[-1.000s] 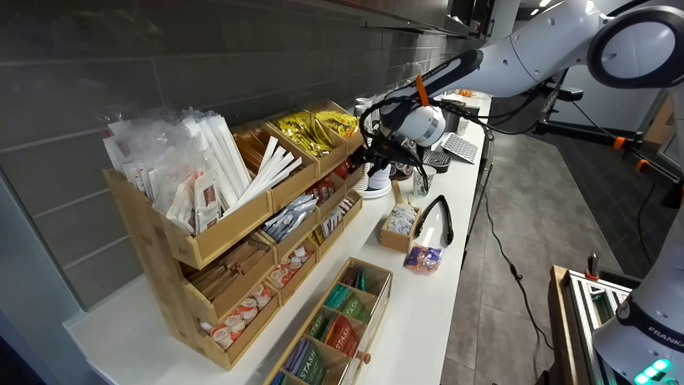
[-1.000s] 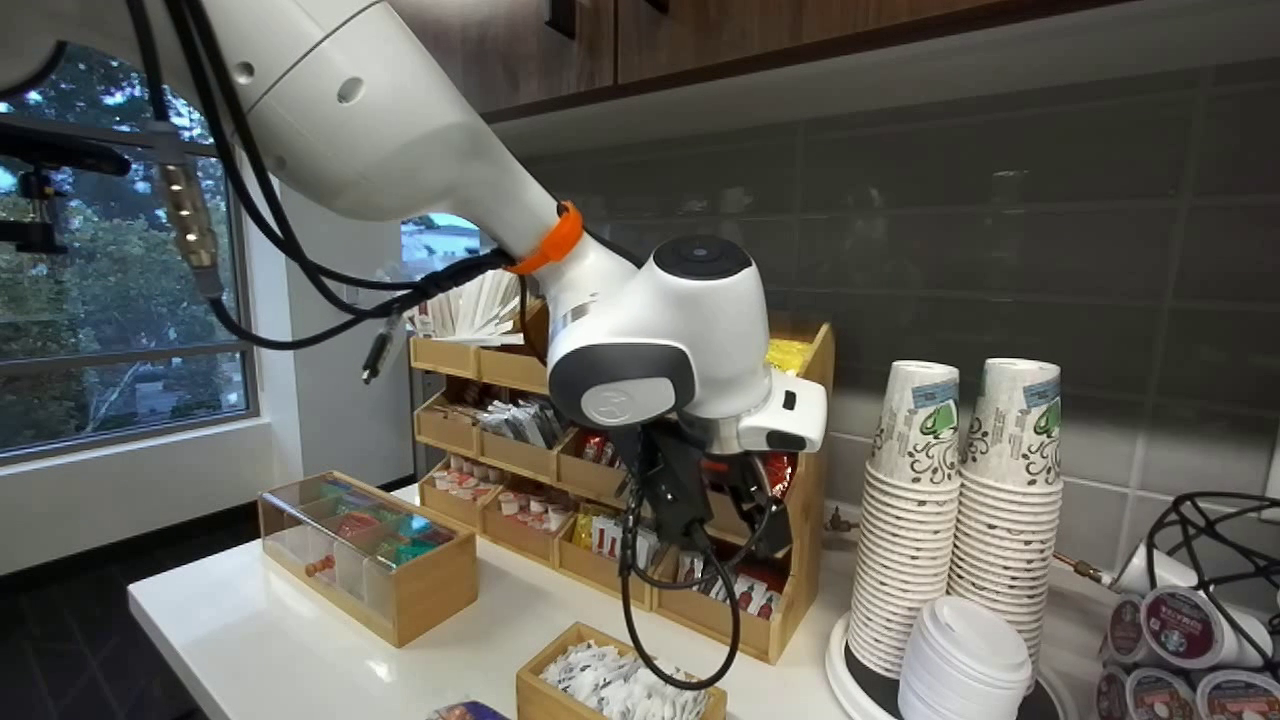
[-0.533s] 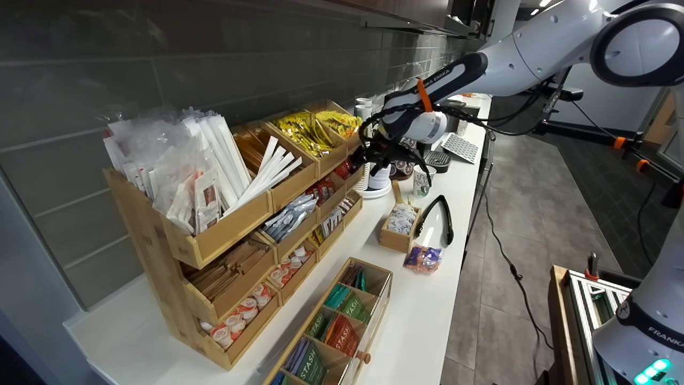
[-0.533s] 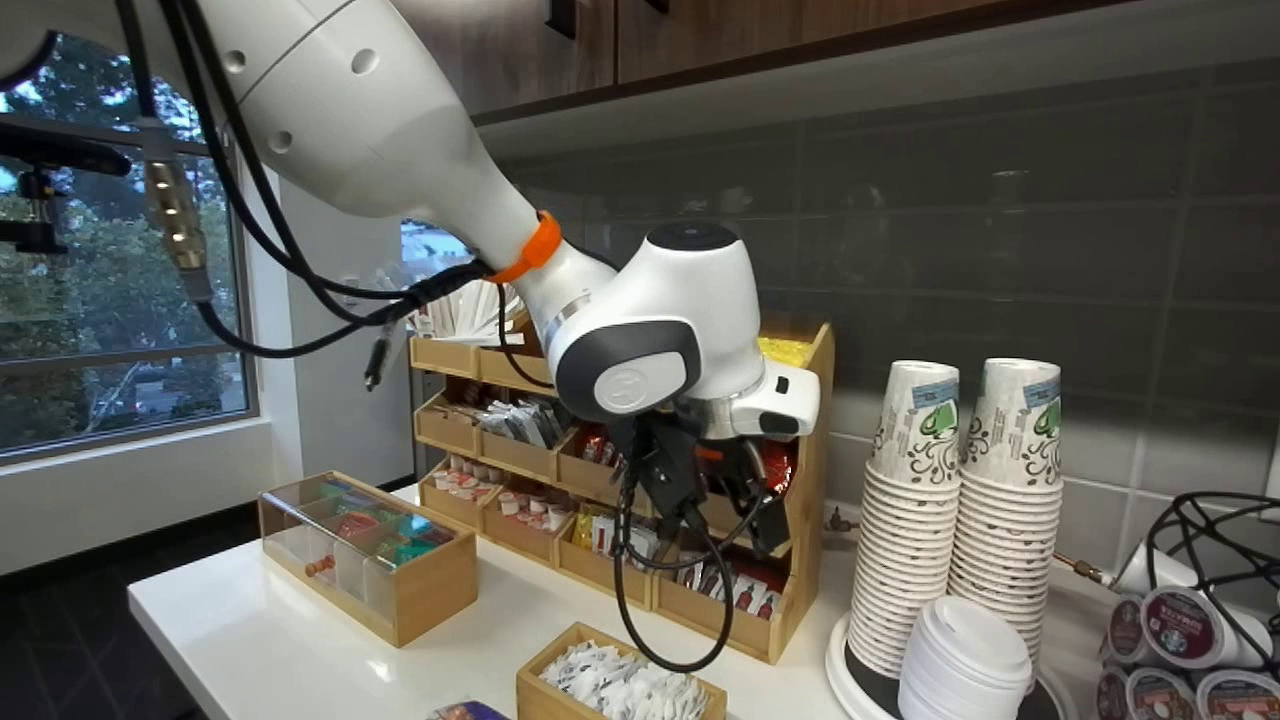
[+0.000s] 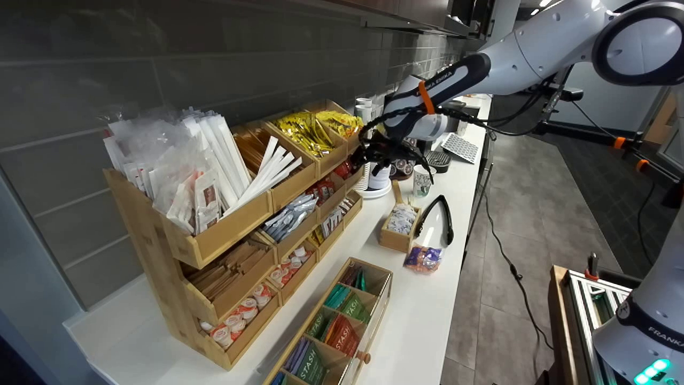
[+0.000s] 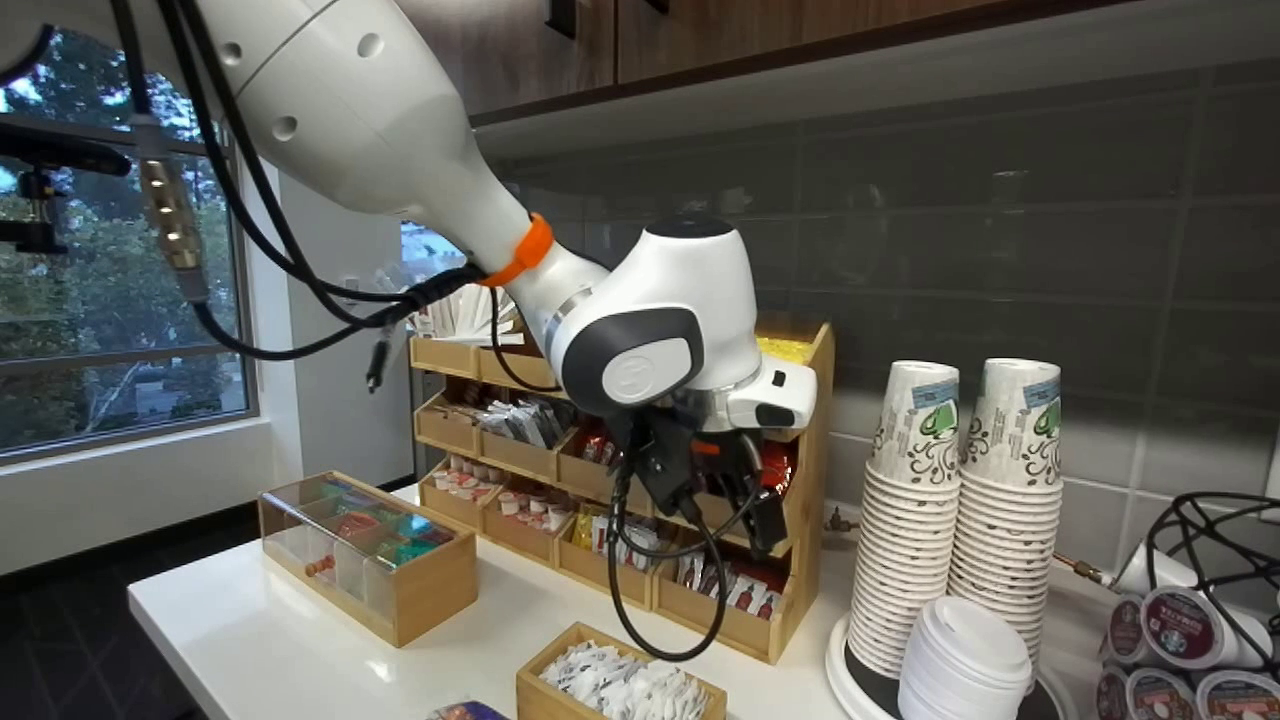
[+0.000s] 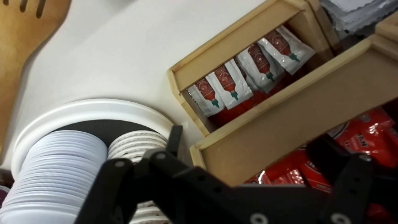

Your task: Put one red sachet on the counter.

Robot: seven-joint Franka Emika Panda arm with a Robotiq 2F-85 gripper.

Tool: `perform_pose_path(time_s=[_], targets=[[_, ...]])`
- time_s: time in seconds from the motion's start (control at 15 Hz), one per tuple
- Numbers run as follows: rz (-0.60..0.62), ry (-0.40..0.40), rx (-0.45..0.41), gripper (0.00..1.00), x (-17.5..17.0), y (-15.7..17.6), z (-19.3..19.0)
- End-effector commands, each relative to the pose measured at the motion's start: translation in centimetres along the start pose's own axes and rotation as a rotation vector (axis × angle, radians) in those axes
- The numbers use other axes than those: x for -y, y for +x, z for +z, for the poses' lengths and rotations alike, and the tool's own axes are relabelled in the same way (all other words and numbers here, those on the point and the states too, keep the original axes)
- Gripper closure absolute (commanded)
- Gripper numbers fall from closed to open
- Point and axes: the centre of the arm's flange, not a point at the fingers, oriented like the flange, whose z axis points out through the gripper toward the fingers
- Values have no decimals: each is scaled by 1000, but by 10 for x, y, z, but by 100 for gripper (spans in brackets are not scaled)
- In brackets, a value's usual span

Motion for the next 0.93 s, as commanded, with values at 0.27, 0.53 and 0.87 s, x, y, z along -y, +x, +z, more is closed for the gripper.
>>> perform_pose_path(time_s=[0.27,0.53,0.87], targets=[[7,-10,46,0,1,-2,-4],[10,-28,82,0,-1,-6,-4],[0,-42,77,0,-1,-6,-6]])
